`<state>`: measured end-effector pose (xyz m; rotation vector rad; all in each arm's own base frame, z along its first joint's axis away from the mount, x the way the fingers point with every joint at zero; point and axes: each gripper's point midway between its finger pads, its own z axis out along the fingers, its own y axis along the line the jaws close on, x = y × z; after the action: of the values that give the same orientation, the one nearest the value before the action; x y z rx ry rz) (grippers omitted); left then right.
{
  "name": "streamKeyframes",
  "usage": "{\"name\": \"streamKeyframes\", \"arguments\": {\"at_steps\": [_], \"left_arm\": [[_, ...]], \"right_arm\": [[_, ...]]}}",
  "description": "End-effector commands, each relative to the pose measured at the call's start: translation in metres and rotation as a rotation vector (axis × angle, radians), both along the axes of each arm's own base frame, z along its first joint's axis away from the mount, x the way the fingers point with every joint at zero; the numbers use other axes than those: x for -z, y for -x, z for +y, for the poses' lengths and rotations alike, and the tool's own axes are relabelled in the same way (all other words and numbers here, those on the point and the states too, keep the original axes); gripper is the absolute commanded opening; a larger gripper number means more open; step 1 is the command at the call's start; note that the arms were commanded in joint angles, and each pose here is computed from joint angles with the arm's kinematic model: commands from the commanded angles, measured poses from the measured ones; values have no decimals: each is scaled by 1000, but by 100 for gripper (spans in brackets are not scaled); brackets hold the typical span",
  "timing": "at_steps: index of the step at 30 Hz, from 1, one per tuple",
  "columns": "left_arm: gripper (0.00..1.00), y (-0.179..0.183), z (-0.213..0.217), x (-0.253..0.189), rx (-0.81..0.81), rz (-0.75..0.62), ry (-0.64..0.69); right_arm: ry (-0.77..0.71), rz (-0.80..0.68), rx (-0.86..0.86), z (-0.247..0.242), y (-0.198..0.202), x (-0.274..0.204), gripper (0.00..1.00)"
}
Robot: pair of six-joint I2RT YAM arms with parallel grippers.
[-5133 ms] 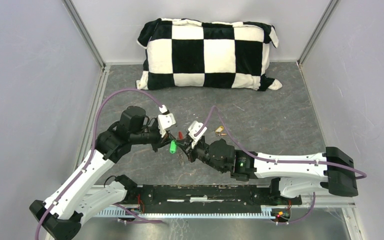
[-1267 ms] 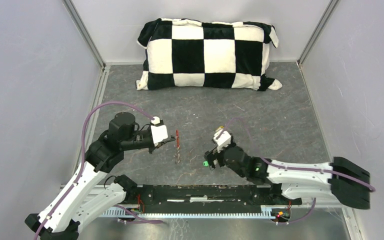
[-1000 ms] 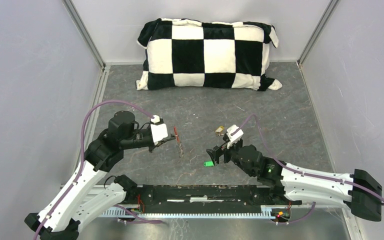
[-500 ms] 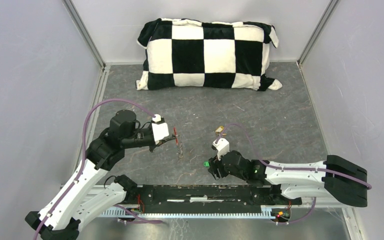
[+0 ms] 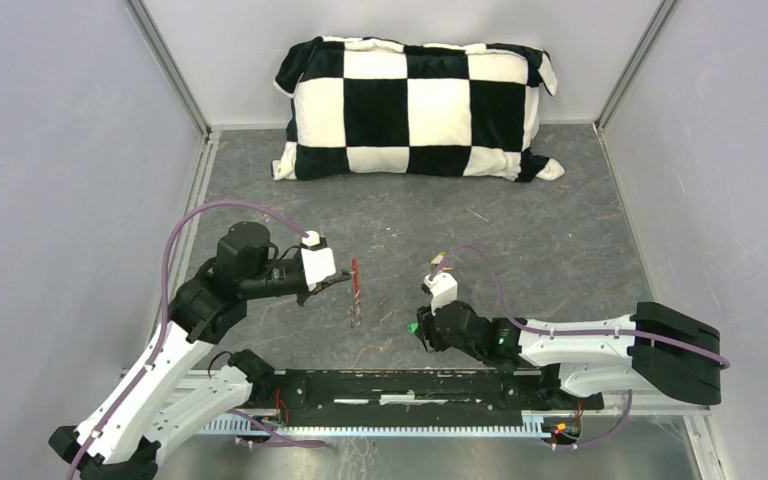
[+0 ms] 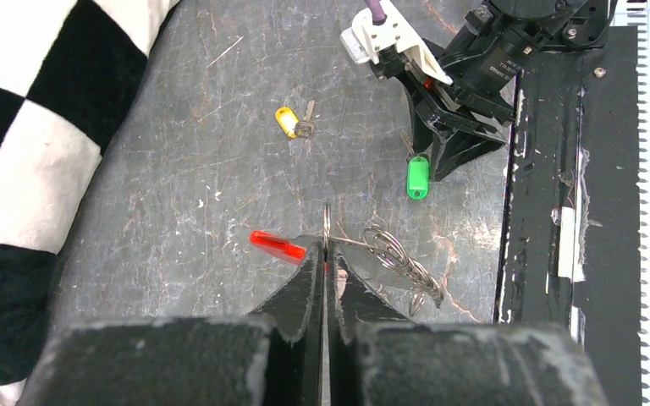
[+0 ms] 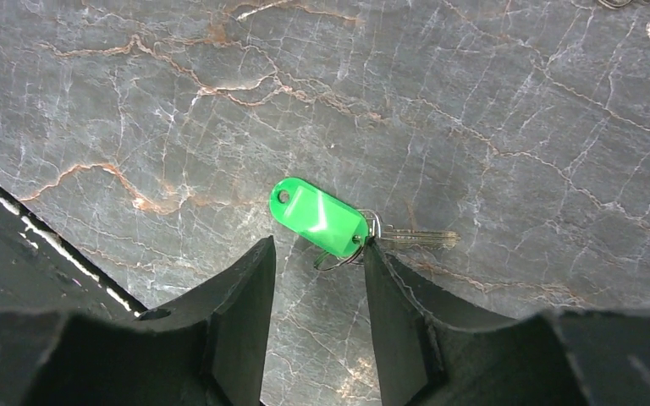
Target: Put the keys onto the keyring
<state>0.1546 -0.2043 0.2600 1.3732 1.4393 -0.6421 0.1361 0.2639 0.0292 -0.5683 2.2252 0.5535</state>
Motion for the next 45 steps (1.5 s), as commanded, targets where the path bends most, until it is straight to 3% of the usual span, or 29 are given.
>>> {"name": "streamKeyframes", "arguments": {"at_steps": [1,16,33,37,41,45], "left_arm": [[2,3,-1,-23,-5,-27,54],[2,6,-1,-24,3,-14,60],[2,8,-2,-28,5,-2,71],[2,9,-2,-27,3,6,76],[2,10,-2,-24,-2,19,75],[2,8,-3,-19,-20,55,80]], "right_arm": [[-40,-30,48,13,-9,-16,47],[27,-59,70,14,-13,-10,33],[96,-78,71,7,-7,-2,29],[93,-97,79,6,-10,-5,20],[72,-138,89,6,-14,-16,1],[48,-196,63,8,-14,-33,0]]}}
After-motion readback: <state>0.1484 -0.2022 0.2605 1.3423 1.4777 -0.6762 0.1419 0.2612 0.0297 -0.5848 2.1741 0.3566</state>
